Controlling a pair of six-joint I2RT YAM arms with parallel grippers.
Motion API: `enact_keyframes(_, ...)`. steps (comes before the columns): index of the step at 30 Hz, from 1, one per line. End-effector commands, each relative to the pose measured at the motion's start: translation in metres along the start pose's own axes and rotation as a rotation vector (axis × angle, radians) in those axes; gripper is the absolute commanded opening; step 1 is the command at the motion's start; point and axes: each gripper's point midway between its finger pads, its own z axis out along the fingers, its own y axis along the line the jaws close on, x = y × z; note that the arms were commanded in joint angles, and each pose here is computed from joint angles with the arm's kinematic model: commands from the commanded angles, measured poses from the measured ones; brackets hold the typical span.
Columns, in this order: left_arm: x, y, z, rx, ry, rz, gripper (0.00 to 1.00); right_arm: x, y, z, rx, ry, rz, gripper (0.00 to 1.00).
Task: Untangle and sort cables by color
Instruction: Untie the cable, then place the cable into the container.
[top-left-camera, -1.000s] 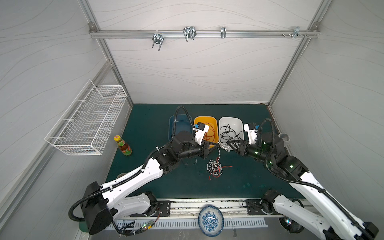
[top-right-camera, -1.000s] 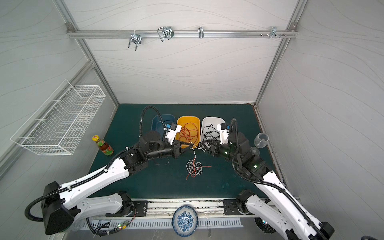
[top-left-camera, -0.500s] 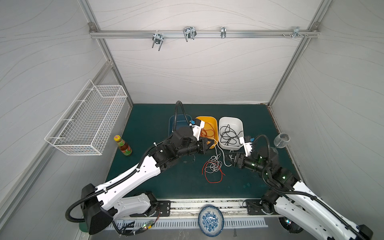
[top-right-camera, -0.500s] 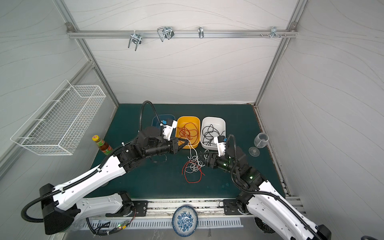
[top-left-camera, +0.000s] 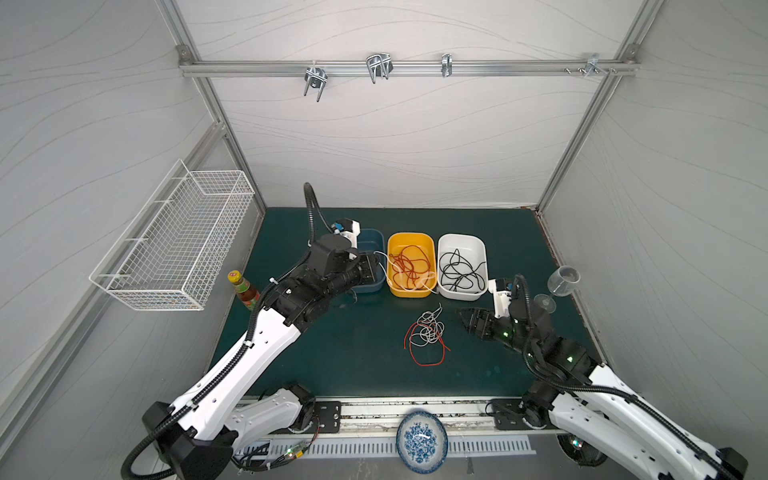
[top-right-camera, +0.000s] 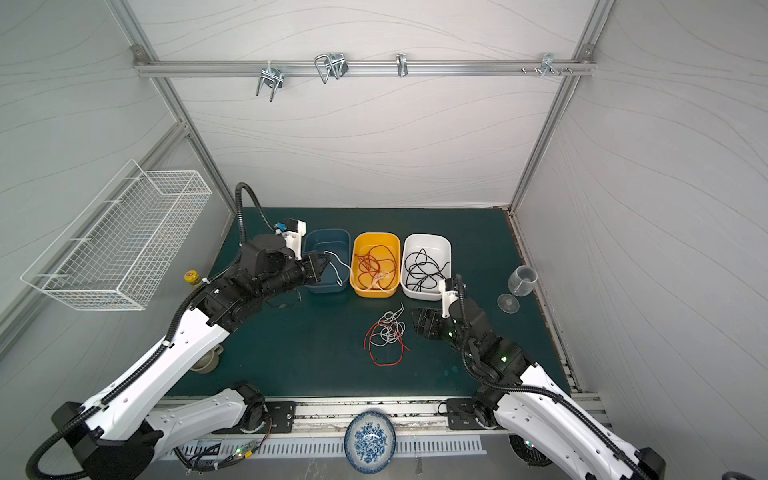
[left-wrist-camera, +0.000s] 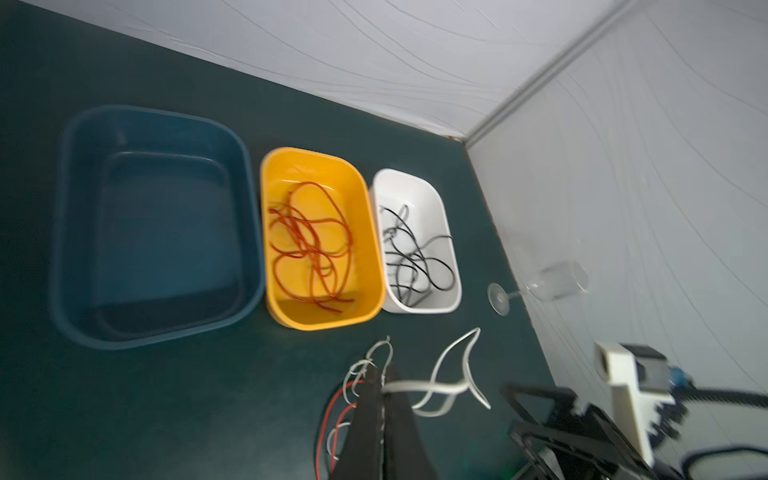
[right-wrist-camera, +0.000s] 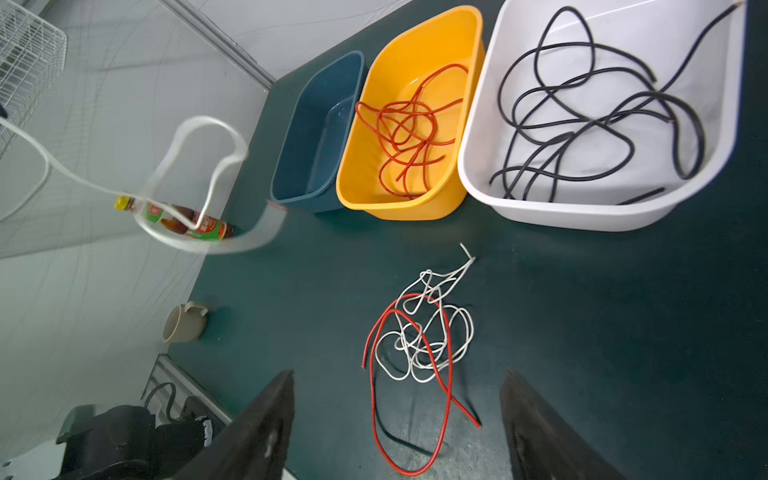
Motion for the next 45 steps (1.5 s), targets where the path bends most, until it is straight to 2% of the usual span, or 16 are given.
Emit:
enact_keyframes(1, -0.027, 0.021, -0.005, -0.096, -0.068, 0.025, 0.00, -0.013, -0.008, -0.011, 0.057, -0.056, -0.012, 0.81)
enact_keyframes(6, -0.034, 0.049, 0.019, -0.198, -0.083, 0.009, 0.00, -0.020, -0.006, -0.021, 0.065, -0.076, -0.039, 0.84)
enact_keyframes(11, -0.037, 0.079, 0.052, -0.306, -0.048, 0.005, 0.00, -0.034, 0.005, -0.042, 0.055, -0.100, -0.098, 0.84)
enact_keyframes(15, -0.051, 0.099, 0.068, -0.364, -0.064, -0.018, 0.00, -0.044, 0.015, -0.061, 0.033, -0.110, -0.146, 0.85)
enact_keyframes(19, -0.066, 0.112, 0.076, -0.424, -0.089, -0.007, 0.00, -0.047, 0.021, -0.075, 0.025, -0.100, -0.191, 0.85)
enact_keyframes(23, -0.079, 0.118, 0.074, -0.408, -0.119, -0.071, 0.00, -0.046, 0.019, -0.085, 0.038, -0.091, -0.234, 0.85)
enact_keyframes(27, -0.086, 0.122, 0.073, -0.436, -0.146, -0.045, 0.00, -0.043, 0.012, -0.091, 0.068, -0.089, -0.272, 0.86)
enact_keyframes(36, -0.067, 0.161, 0.102, -0.594, -0.068, 0.021, 0.00, -0.044, 0.010, -0.095, 0.087, -0.078, -0.324, 0.86)
enact_keyframes(45, -0.028, 0.182, 0.143, -0.633, 0.083, 0.041, 0.00, -0.050, 0.003, -0.105, 0.137, -0.097, -0.419, 0.86)
